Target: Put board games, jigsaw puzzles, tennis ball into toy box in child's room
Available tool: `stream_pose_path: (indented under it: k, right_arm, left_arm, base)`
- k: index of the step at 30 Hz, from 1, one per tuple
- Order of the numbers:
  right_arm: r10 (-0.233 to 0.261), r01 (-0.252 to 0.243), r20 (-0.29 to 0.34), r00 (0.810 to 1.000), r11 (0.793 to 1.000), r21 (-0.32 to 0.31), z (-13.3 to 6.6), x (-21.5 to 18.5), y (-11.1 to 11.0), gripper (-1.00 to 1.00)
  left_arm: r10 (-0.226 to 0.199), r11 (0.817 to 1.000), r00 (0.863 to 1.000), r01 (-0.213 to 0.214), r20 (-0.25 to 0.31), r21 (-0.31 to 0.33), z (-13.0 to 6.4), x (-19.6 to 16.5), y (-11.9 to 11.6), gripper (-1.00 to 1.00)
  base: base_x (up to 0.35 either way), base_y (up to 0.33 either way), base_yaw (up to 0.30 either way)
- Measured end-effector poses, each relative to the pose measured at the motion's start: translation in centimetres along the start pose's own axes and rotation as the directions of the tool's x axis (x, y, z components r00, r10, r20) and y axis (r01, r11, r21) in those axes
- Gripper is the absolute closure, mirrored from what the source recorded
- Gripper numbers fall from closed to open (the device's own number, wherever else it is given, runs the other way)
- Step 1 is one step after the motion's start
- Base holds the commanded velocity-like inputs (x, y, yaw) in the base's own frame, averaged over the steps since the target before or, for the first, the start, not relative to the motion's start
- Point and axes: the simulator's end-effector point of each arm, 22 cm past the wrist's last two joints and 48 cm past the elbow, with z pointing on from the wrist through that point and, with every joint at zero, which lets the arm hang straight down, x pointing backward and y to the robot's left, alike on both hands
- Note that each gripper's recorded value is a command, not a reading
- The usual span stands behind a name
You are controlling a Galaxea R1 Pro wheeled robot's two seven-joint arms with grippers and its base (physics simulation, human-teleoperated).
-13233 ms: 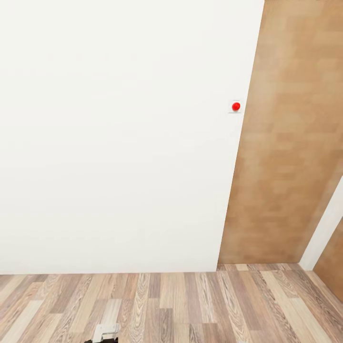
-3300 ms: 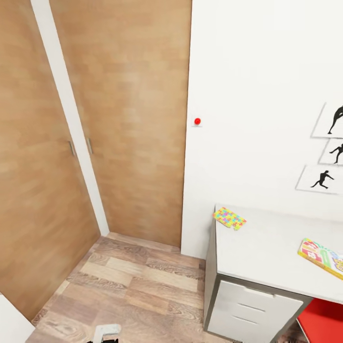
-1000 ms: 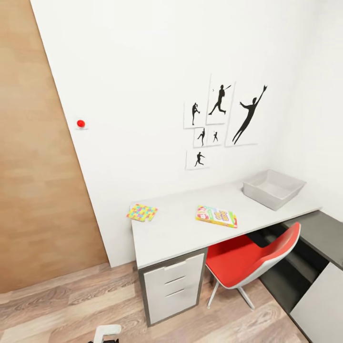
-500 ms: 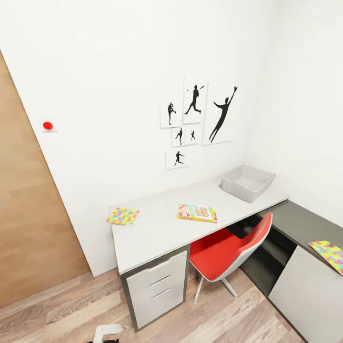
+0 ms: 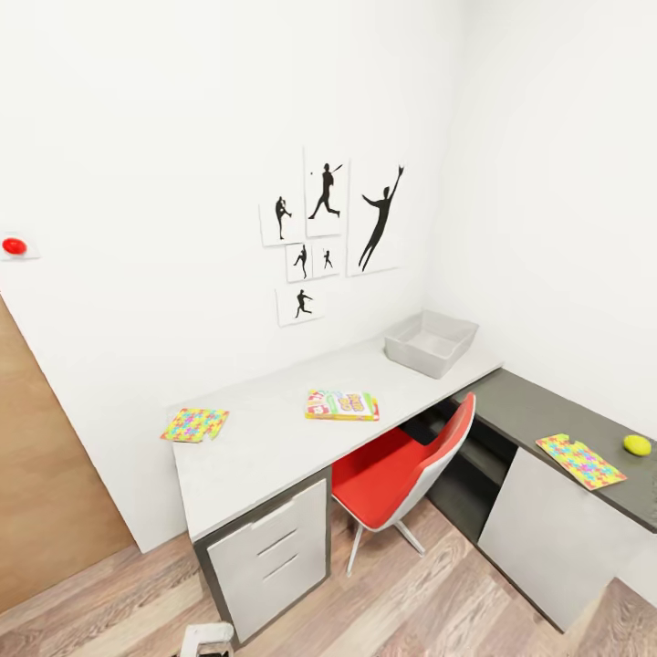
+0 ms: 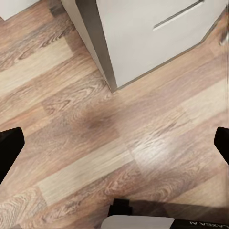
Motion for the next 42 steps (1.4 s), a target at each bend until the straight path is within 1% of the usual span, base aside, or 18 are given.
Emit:
stream_pose_path:
  k: [25, 36, 42]
  right_arm:
    - [0.0, 0.0, -0.003, 1.0, 1.0, 0.0, 0.0, 0.1, 0.0, -1.0]
    - [-0.002, 0.002, -0.019, 1.0, 1.0, 0.002, 0.2, 0.7, -0.1, -1.0]
    - [-0.003, 0.003, -0.03, 1.0, 1.0, 0.003, 0.3, 1.2, -0.1, -1.0]
  left_arm:
    - [0.004, 1.0, 1.0, -0.004, -0.003, 0.004, 0.0, 0.2, -0.1, -1.0]
    - [0.007, 1.0, 1.0, -0.007, -0.016, 0.005, 0.2, 0.8, -0.2, -1.0]
    - [0.013, 1.0, 0.999, -0.012, -0.033, 0.005, 0.3, 1.6, -0.2, -1.0]
  base:
    - [0.0, 0.0, -0.277]
    - [0.0, 0.0, -0.176]
    - [0.0, 0.0, -0.142]
